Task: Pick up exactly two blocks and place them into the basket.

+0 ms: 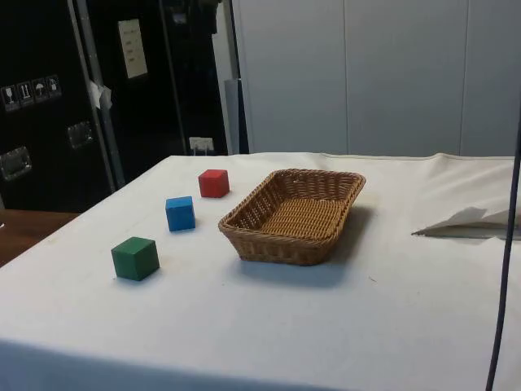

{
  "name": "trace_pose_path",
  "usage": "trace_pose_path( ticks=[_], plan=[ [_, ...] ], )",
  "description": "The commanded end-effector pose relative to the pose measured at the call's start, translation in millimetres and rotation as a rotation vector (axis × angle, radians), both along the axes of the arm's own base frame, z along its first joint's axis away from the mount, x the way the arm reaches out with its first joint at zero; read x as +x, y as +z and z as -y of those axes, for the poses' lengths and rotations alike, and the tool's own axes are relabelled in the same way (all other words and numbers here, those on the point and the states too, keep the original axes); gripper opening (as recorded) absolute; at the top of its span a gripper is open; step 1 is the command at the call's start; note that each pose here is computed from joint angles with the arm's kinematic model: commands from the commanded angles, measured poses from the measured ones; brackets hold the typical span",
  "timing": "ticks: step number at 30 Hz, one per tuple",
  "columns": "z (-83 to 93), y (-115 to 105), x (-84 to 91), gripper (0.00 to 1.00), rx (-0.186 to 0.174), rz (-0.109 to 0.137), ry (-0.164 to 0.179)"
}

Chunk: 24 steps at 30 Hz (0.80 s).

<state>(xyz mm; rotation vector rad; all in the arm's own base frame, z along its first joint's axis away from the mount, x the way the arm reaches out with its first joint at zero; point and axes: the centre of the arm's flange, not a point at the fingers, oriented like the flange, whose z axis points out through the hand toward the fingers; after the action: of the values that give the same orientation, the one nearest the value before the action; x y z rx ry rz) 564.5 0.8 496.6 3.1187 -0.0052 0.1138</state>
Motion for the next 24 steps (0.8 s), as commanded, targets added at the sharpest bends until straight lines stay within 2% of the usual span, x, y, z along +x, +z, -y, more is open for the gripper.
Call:
trace_pose_path(
  ticks=[1, 9, 15, 18, 23, 24],
  plan=[
    [-1.9, -0.3, 3.8, 1.0, 0.001, 0.0, 0.0],
    [-14.6, -3.5, 21.8, 1.0, -0.015, 0.006, 0.008],
    [-29.6, -15.1, 45.0, 1.0, -0.023, 0.003, 0.009],
    [-30.0, -18.6, 50.6, 1.0, -0.033, 0.002, 0.01],
    [-34.8, -35.9, 69.8, 1.0, -0.031, -0.006, 0.013],
    [-34.9, -33.0, 67.5, 1.0, -0.038, -0.005, 0.012]
  ],
)
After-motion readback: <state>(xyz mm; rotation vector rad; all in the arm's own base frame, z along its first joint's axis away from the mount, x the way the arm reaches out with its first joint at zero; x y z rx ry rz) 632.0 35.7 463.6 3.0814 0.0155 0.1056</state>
